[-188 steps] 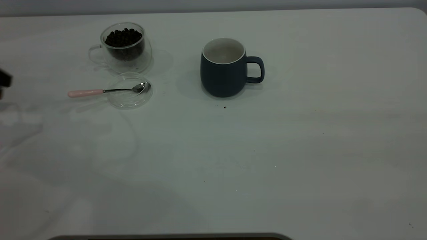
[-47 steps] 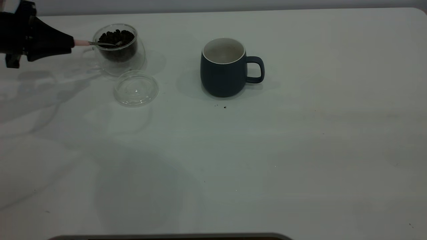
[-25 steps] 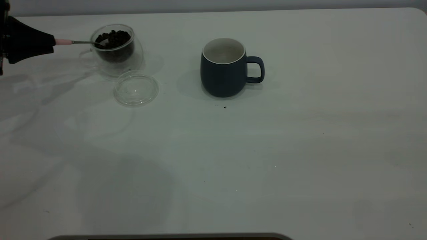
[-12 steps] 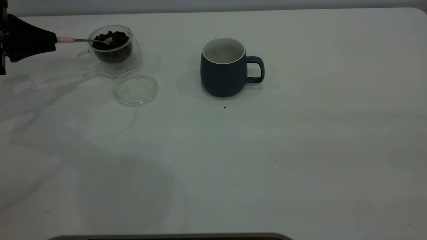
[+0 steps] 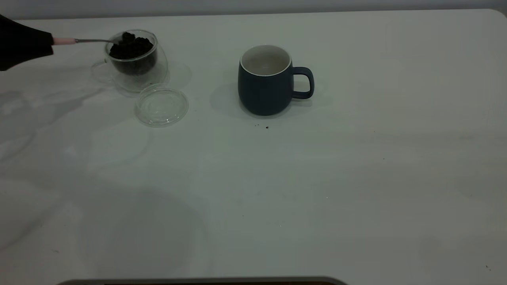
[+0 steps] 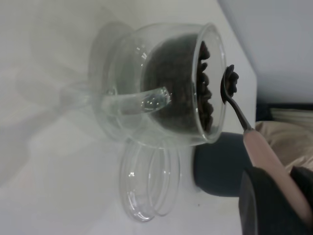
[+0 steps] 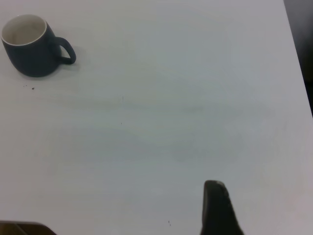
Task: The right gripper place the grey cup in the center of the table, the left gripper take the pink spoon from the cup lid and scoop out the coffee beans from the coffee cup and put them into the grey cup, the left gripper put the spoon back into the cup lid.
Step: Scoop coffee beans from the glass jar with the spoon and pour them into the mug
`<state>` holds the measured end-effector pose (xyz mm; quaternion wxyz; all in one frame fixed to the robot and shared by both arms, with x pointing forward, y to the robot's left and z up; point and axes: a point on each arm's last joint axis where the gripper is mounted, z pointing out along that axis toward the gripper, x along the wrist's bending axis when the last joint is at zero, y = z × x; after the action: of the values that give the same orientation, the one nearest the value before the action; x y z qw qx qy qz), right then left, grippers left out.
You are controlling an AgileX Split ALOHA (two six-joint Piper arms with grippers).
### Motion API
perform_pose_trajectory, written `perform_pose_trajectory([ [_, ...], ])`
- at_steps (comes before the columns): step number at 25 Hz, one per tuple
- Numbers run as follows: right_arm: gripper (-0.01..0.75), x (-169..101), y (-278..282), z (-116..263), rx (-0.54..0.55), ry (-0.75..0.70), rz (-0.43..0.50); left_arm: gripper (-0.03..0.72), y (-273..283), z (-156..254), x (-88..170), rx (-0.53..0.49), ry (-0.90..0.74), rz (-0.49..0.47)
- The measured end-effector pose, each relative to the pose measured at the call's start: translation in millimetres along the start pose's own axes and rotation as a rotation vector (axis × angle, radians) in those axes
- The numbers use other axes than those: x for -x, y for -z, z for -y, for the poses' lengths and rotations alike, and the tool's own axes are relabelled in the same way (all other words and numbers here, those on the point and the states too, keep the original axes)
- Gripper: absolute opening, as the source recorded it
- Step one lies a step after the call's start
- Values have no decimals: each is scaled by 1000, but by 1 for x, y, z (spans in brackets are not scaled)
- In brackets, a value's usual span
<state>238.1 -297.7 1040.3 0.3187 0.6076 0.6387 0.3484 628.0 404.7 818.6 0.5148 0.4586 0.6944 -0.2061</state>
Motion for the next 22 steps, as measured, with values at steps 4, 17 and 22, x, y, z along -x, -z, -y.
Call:
perform_pose_trajectory([
  [4, 488, 0, 0, 0, 0, 0, 0, 130, 2, 1, 2, -10, 2, 35],
  [17, 488, 0, 0, 0, 0, 0, 0, 129, -1, 4, 10, -44, -1, 100],
  [22, 487, 0, 0, 0, 0, 0, 0, 129, -17, 10, 18, -88, -17, 111],
])
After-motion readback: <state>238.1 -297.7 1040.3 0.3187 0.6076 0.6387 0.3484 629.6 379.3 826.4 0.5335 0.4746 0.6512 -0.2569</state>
